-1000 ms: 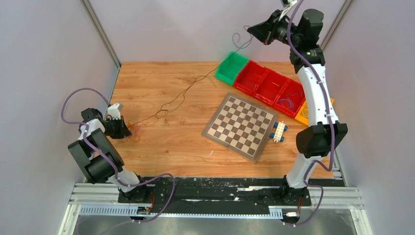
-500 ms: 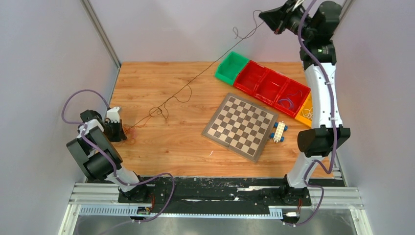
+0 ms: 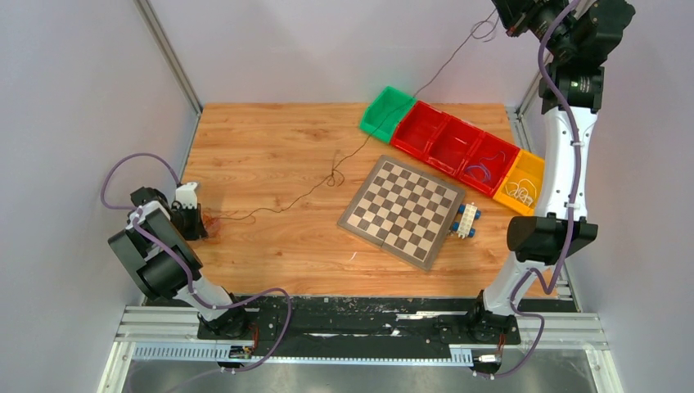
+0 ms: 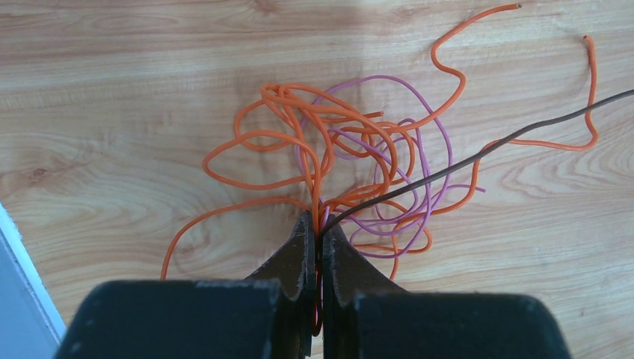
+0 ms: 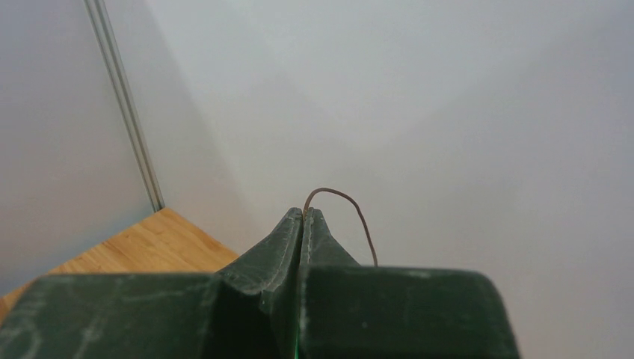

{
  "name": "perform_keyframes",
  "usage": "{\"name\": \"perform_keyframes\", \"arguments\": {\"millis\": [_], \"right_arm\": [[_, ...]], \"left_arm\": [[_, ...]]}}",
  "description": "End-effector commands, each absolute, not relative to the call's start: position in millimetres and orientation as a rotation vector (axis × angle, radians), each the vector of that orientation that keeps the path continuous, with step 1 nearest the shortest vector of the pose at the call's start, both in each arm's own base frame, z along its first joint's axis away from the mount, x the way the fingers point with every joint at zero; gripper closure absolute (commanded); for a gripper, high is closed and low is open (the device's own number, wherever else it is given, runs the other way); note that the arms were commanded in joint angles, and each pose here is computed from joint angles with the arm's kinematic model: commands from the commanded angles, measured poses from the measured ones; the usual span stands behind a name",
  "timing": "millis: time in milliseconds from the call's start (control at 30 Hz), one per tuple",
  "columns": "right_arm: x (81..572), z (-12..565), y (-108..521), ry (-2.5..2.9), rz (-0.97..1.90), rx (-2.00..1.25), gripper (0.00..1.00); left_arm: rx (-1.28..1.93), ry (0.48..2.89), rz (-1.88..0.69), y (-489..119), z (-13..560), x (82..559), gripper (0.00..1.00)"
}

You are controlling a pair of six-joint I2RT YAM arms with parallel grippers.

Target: Untangle the cables

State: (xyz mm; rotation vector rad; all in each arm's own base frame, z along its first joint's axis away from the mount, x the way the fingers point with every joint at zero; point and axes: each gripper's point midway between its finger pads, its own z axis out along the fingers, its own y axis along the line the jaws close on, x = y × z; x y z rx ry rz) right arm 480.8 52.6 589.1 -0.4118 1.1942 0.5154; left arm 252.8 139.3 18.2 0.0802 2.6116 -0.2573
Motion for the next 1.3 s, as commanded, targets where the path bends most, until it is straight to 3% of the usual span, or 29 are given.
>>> {"name": "perform_keyframes", "arguments": {"millis": [0,367,967,1267], "right_arm": [[462,622,44,1.102,0.466,-0.399,1.00],[448,665,-34,0.976,0.253,-0.248,1.00],[447,668,-91,0.954,0.080,-0.163,1.00],[444,654,-71,0.992,0.192,-0.235,1.00]], "left_arm": [[0.123,2.598,-0.138,160,24,258,1.00],[0.122,2.664,0.014,193,7,244,1.00],[0.079,2.723,0.199,235,-2,227,1.00],[0.078,2.661,0.034,211,13,236,1.00]]}}
